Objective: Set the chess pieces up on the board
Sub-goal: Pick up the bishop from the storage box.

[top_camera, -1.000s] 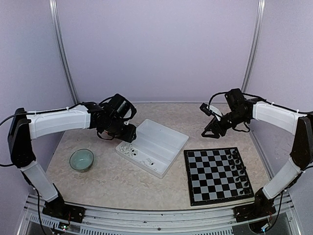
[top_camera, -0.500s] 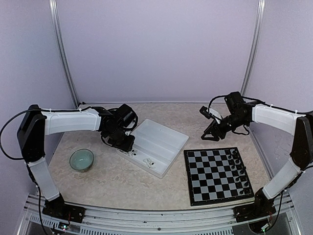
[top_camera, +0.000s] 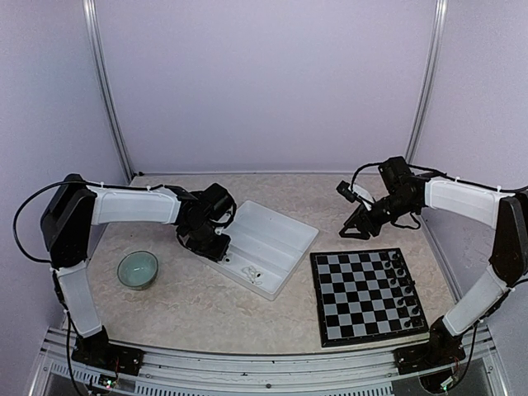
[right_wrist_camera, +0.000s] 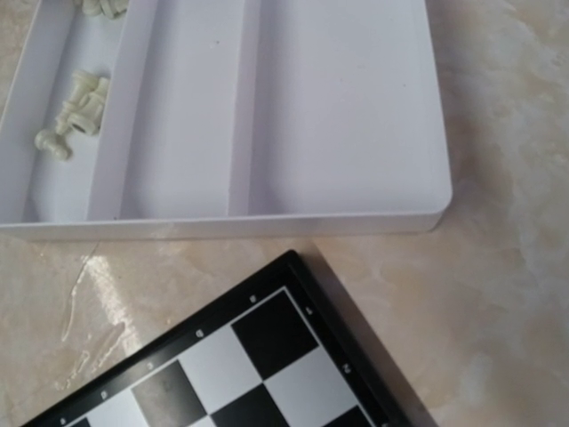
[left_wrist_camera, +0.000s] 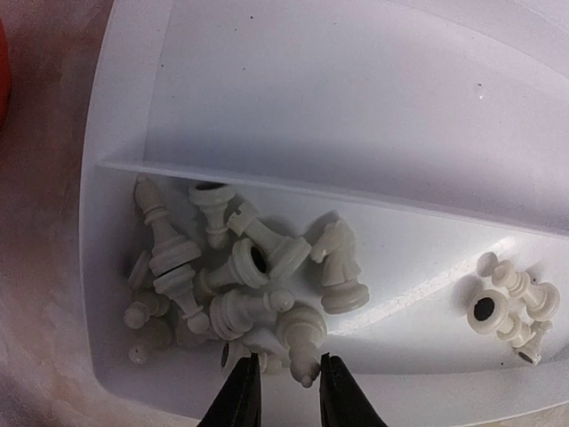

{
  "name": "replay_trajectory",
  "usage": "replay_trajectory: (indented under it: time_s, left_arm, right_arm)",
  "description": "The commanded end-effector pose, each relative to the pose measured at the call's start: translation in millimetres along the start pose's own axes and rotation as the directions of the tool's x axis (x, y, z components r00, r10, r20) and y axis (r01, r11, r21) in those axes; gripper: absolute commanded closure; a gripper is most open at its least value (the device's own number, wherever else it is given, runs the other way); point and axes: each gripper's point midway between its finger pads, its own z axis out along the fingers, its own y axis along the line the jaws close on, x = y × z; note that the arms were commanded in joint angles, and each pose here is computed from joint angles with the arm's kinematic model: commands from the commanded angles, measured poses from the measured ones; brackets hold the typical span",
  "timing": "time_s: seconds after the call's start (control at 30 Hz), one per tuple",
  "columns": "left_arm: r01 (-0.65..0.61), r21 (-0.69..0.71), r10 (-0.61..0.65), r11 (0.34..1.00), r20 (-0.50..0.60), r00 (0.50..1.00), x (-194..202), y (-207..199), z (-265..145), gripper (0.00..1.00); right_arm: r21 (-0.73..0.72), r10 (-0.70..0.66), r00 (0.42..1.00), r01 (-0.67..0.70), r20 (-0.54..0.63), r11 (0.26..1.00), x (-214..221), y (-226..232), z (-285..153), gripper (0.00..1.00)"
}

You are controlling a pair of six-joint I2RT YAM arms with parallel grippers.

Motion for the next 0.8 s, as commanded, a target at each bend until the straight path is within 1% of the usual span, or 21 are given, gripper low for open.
replay_trajectory:
  time_s: [0.0, 0.27, 0.5, 0.6, 0.77]
  left_arm:
    - [-0.009, 0.029, 0.008, 1.000, 0.027, 1.000, -12, -4, 2, 0.78]
    - [-0.022, 0.028, 0.021, 0.999, 0.026, 0.999, -12, -4, 8, 0.82]
    - [-0.028, 0.020, 0.027, 0.999, 0.034, 0.999, -13, -2, 6, 0.89]
    - [-0.036, 0.015, 0.035, 0.999, 0.059, 0.998, -18, -4, -8, 0.92]
    - [-0.082, 0.029, 0.077, 0.996, 0.166, 0.983, -37, -26, -60, 0.93]
  right_arm:
    - [0.002, -0.013, 1.000, 0.013, 0.017, 1.000, -2, 1, -3, 0.52]
    - [-0.005, -0.007, 1.000, 0.007, 0.010, 1.000, 0, 0, 0, 0.53]
    - [0.001, -0.007, 1.000, 0.007, 0.007, 1.000, 1, -1, 0, 0.54]
    - [0.009, -0.011, 1.000, 0.011, 0.007, 1.000, 0, 1, -4, 0.55]
    - [0.073, -0.042, 0.999, 0.041, 0.017, 0.996, -1, 0, -20, 0.56]
